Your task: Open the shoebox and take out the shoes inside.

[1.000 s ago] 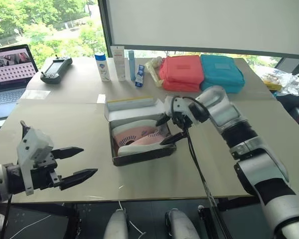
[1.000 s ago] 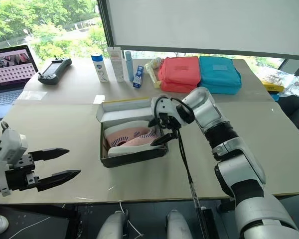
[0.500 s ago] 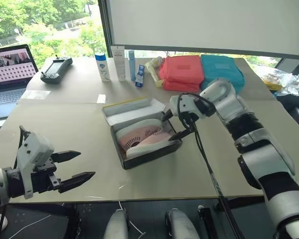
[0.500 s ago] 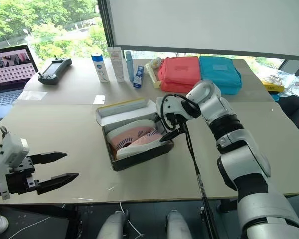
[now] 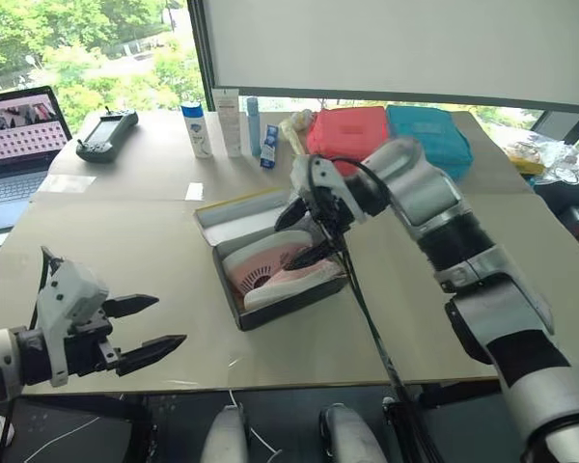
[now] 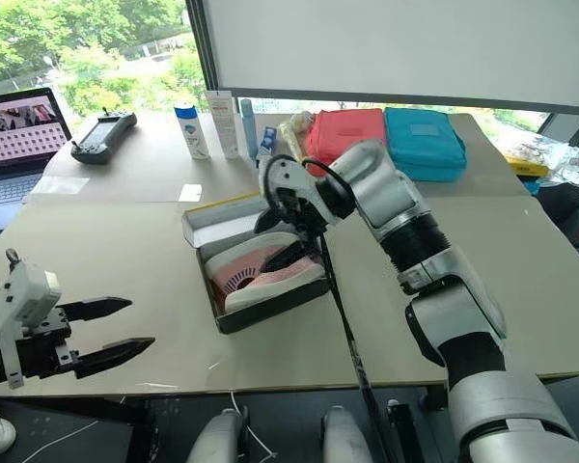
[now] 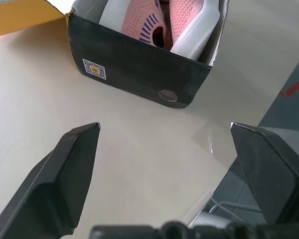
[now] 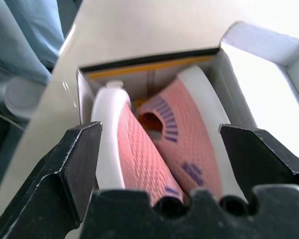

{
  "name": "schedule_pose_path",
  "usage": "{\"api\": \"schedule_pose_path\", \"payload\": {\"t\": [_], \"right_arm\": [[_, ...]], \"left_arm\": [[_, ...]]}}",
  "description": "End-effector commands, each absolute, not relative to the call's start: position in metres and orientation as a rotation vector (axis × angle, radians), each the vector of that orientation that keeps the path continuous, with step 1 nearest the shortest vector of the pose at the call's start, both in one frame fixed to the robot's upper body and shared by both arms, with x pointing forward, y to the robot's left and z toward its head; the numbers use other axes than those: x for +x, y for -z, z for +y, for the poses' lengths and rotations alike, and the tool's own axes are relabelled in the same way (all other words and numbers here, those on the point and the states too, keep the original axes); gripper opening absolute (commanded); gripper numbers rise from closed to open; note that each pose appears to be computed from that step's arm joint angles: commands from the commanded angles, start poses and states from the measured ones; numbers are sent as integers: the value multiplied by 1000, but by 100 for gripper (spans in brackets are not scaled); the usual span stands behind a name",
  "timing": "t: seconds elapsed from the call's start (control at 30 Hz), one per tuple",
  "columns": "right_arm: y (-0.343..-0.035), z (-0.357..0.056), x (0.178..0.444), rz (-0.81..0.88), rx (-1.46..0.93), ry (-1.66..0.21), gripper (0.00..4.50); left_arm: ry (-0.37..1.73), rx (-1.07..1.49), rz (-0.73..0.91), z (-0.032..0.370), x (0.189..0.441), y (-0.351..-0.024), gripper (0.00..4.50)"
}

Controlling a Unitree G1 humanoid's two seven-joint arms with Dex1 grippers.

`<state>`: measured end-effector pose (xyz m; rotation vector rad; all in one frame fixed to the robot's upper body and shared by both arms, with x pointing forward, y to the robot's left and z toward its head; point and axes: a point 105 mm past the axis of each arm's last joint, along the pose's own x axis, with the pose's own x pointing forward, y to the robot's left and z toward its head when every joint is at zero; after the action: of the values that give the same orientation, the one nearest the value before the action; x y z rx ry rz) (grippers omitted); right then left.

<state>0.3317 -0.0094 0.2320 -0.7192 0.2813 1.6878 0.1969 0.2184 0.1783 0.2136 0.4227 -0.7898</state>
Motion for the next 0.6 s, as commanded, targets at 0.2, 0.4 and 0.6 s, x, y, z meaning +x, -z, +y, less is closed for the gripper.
{"api": "schedule_pose_path", "payload": {"t": [0.2,0.4,0.6], "right_arm": [[-225,8,316,301,-665,-1653,445],[-208,17,317,317,-666,-1616,445],[-197,17,314,329,-696,-1616,445]], "left_arm": [[786,244,380,217,199,-182,450],[780,249,379,217,199,-181,450],[767,258,389,221,199,-180,450]]}}
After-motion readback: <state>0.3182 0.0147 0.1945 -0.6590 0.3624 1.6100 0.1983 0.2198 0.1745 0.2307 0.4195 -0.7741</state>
